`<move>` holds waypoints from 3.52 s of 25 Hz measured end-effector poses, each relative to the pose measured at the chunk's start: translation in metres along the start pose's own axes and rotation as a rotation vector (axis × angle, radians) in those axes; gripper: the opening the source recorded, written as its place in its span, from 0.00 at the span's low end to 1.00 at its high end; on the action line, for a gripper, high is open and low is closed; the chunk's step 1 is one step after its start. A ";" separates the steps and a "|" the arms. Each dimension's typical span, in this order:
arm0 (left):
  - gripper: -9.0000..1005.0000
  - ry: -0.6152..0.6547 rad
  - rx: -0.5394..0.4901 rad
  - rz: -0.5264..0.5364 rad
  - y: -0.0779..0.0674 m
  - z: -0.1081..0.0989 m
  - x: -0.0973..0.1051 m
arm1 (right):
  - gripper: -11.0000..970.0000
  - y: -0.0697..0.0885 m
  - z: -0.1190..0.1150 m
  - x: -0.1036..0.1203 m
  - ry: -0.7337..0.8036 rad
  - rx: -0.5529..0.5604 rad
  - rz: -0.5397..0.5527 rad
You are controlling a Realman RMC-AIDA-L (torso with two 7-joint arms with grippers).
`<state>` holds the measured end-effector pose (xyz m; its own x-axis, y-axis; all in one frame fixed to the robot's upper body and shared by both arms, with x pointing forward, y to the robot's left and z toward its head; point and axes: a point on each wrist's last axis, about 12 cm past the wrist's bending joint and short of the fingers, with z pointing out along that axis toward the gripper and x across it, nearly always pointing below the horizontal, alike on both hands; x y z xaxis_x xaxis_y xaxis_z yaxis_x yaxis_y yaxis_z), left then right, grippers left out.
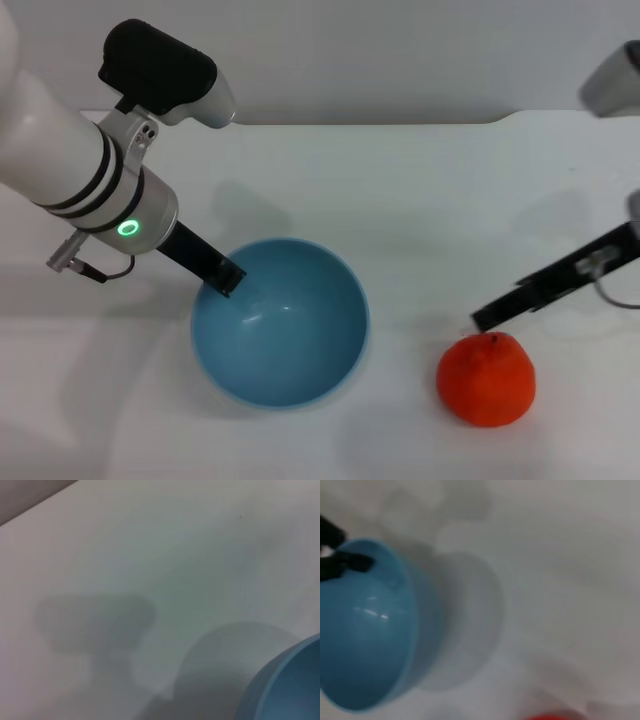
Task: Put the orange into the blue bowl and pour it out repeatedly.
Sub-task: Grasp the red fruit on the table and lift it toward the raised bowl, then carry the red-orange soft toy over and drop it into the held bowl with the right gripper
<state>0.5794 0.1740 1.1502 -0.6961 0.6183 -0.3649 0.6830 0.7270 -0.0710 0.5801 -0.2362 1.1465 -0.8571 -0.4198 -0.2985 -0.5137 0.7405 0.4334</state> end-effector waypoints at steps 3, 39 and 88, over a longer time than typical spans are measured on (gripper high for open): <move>0.01 0.003 0.002 0.001 -0.001 0.001 0.000 | 0.49 0.009 0.016 -0.007 0.028 -0.013 -0.041; 0.01 -0.001 -0.001 0.013 -0.001 -0.002 -0.002 | 0.46 0.022 0.023 0.002 0.270 0.100 -0.054; 0.01 0.082 0.072 0.039 -0.041 0.018 -0.030 | 0.07 0.104 -0.059 -0.049 -0.135 -0.033 -0.506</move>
<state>0.5767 0.1202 1.1474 -0.6824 0.6704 -0.2913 0.7221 0.6801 -0.1262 0.5665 -0.1692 1.2563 -0.4902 -0.6476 -0.5833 -0.8648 0.4451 0.2325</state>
